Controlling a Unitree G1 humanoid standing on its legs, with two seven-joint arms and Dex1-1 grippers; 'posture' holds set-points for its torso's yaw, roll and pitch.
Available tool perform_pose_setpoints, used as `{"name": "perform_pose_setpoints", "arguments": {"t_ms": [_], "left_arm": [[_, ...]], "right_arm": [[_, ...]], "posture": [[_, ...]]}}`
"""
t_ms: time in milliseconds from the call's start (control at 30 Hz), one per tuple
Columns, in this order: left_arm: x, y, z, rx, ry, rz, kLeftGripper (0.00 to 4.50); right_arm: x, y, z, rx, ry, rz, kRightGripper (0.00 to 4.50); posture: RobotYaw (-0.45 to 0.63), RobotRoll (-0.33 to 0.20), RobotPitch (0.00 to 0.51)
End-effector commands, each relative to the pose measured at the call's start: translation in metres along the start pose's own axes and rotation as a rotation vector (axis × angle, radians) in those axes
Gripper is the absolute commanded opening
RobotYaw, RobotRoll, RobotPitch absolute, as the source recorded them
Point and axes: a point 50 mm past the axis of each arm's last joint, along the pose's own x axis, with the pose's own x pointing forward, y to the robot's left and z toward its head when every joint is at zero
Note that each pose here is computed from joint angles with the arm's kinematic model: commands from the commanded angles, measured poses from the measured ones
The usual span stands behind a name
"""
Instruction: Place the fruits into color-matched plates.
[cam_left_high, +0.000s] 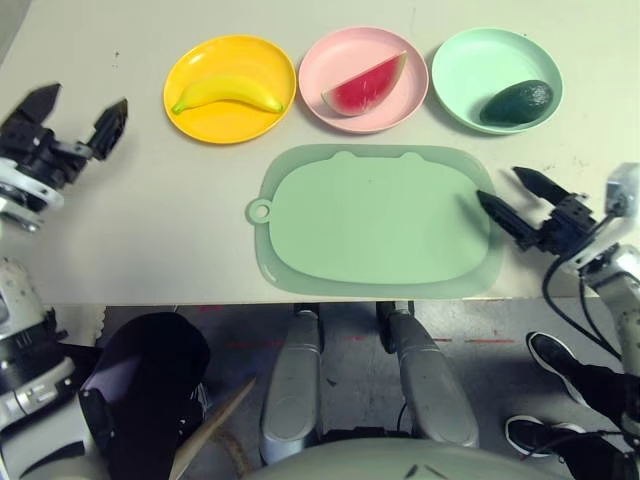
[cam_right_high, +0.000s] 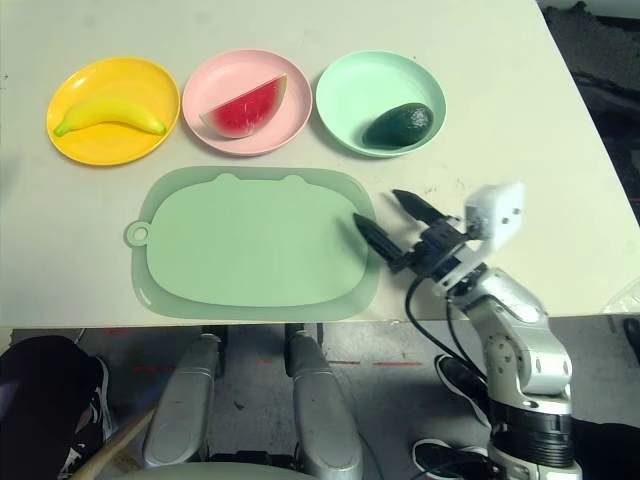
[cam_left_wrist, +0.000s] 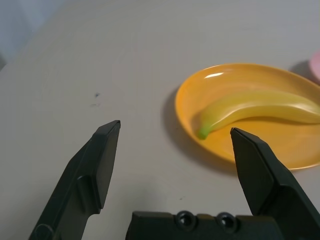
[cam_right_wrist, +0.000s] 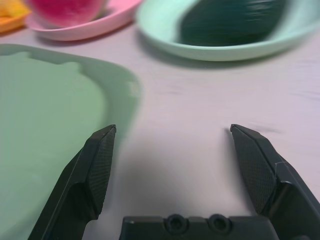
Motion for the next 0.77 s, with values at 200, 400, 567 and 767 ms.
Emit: {"name": "perform_pose_setpoints", "arguments": {"t_ms": [200,400,567,767], "left_arm": [[-0.009,-0.009,-0.025,-0.025,0.028,0.062,4.48],[-0.016,-0.006,-0.035,-0.022,0.047,0.107,4.48],[-0.02,-0.005,-0.04,-0.001,0.056,0.124,4.48],[-0.027,-0.003,-0.043,0.003,0.05,0.158,4.48]], "right_arm": [[-0.026,-0.053,0.003,-0.082,-0.041,-0.205,4.5],[-0.021,-0.081,0.01,-0.112,-0.111,-0.253,4.5],[-0.016,-0.093,0.011,-0.111,-0.141,-0.242,4.5],[-0.025,-0.103,0.006,-0.084,-0.159,-0.275,4.5]], "posture": [[-0.01,0.0,0.505],[0.02,0.0,0.454],[0.04,0.0,0.416],[0.06,0.0,0.383]]}}
